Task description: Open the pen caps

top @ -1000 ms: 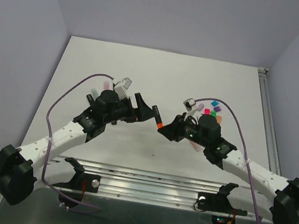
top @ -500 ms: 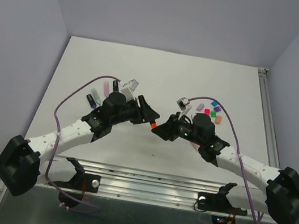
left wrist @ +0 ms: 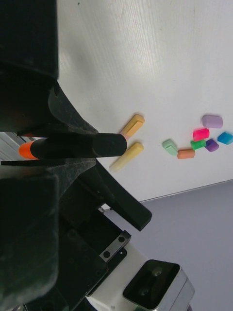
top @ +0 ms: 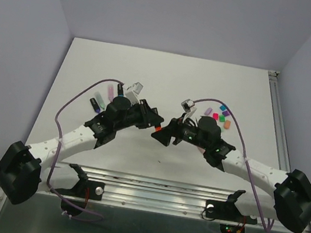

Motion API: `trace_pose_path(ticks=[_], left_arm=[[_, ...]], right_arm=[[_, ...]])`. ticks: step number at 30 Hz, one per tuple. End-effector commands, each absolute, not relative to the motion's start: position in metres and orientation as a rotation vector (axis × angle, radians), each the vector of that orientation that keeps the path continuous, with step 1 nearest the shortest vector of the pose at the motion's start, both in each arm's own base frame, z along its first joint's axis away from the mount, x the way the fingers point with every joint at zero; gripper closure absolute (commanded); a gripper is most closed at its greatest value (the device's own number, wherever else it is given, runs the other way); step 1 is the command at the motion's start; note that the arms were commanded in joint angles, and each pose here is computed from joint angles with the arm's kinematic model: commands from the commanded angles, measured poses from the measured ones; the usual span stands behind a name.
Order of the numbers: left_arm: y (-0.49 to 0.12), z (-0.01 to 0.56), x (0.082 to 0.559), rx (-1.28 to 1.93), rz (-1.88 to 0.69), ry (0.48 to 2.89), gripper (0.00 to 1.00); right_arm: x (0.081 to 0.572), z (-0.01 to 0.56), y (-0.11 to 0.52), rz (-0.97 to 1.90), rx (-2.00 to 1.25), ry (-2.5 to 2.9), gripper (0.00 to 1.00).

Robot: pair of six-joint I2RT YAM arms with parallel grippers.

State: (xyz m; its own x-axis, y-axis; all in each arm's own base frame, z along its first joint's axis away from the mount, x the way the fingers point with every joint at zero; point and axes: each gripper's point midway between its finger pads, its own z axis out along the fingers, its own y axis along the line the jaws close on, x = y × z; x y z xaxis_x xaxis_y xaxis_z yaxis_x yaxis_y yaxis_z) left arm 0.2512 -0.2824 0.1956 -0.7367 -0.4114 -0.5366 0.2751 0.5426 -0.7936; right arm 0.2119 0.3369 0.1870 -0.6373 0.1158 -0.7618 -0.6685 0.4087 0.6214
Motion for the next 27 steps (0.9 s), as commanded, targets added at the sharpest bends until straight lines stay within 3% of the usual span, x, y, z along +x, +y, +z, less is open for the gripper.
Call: trace_pose_path(ticks=[1,3,5,9,13,14,15,18,27], left_arm=[[-0.286,0.244,0.239,0.008,-1.345,1.869,1.0],[-0.286,0.25,0.234,0.035,-1.366,1.845,1.0],[-0.287,0.253,0.231,0.045,-1.384,1.836,1.0],[-0.285,0.254,0.23,0.037,-1.388,1.828,1.0],[-0.284,0.255,0.234,0.009,-1.375,1.825,1.0],[-0.283,0.256,0.235,0.009,-1.367,1.818,1.0],[-0.282,0.255,0.237,0.004,-1.358,1.816,1.0],[-0.28,0.257,0.24,0.004,-1.334,1.801,1.0],[-0.223,0.274,0.305,-0.172,-0.996,1.726,1.0]], right_arm=[[0.207,0.235,0.355,1.388,-0.573,1.766,0.17],[0.204,0.238,0.358,1.414,-0.6,1.764,0.11],[0.201,0.237,0.362,1.434,-0.619,1.772,0.12],[0.203,0.237,0.365,1.451,-0.609,1.782,0.25],[0.203,0.231,0.368,1.474,-0.59,1.824,0.57],[0.203,0.229,0.368,1.475,-0.578,1.834,0.73],[0.203,0.228,0.367,1.479,-0.577,1.836,0.82],[0.198,0.224,0.365,1.497,-0.561,1.834,0.99],[0.133,0.178,0.353,1.572,-0.581,1.935,0.99]])
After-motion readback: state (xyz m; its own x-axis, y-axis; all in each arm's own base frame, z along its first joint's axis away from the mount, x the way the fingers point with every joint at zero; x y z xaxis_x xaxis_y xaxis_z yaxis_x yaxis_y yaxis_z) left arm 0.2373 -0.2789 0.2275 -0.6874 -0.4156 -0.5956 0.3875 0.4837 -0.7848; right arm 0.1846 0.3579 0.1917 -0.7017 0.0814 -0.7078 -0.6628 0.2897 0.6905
